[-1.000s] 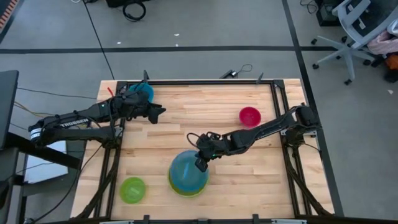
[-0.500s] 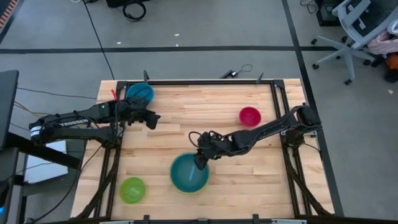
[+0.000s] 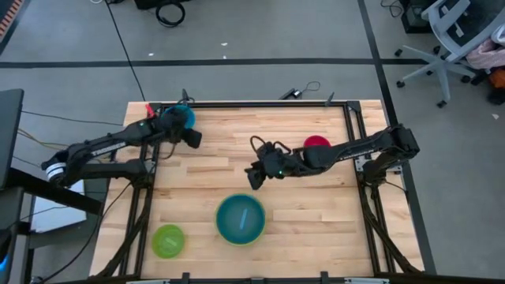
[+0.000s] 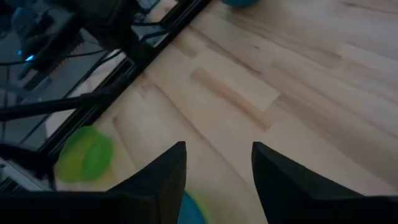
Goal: Nest bowls inside each other
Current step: Stack the dark blue bowl into the blue bowl, then stack the green bowl into the dark blue bowl, then stack the pink bowl into the green bowl
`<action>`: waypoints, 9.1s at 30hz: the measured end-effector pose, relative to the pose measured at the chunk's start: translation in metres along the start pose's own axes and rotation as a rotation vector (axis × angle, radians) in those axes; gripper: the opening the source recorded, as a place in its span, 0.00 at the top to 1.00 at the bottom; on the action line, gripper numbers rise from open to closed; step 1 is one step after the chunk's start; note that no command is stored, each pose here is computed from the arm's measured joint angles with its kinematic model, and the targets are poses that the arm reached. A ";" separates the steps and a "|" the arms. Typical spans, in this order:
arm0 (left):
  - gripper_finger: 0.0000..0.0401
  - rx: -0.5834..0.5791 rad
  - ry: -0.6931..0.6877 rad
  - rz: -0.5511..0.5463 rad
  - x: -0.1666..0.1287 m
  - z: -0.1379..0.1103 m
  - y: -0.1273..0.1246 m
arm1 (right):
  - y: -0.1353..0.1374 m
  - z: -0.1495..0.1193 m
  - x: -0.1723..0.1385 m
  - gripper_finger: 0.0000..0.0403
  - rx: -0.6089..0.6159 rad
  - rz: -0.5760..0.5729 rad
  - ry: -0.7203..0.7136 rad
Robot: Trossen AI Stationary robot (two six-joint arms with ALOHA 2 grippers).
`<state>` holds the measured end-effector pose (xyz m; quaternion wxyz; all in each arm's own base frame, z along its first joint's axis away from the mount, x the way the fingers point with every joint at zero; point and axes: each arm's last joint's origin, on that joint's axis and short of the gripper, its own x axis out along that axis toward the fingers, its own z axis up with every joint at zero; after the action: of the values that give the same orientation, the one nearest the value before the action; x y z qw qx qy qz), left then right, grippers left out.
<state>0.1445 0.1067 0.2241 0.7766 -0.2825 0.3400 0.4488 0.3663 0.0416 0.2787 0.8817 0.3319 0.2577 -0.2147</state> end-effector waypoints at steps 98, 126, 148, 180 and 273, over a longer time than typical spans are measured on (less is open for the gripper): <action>0.97 1.738 -0.581 0.103 0.029 -0.030 -0.193 | -0.059 0.129 -0.059 0.55 -0.431 -0.486 -0.279; 0.90 1.516 -0.712 0.032 0.011 -0.025 -0.215 | -0.092 0.113 -0.039 0.94 -0.277 -0.331 -0.009; 0.25 0.372 -0.669 -0.410 -0.091 0.021 -0.143 | -0.083 0.079 -0.018 0.94 -0.206 -0.009 0.131; 0.28 0.056 0.207 -0.461 -0.097 -0.051 -0.109 | 0.001 -0.013 0.023 0.44 -0.493 0.169 0.063; 0.35 0.499 0.482 -0.527 -0.057 -0.044 -0.239 | -0.248 -0.033 -0.096 0.39 0.052 -0.581 0.315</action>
<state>0.3240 -0.0593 0.2735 0.8076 -0.2599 0.5259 0.0607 0.1455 -0.0861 0.1970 0.7239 0.2961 0.4693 -0.4099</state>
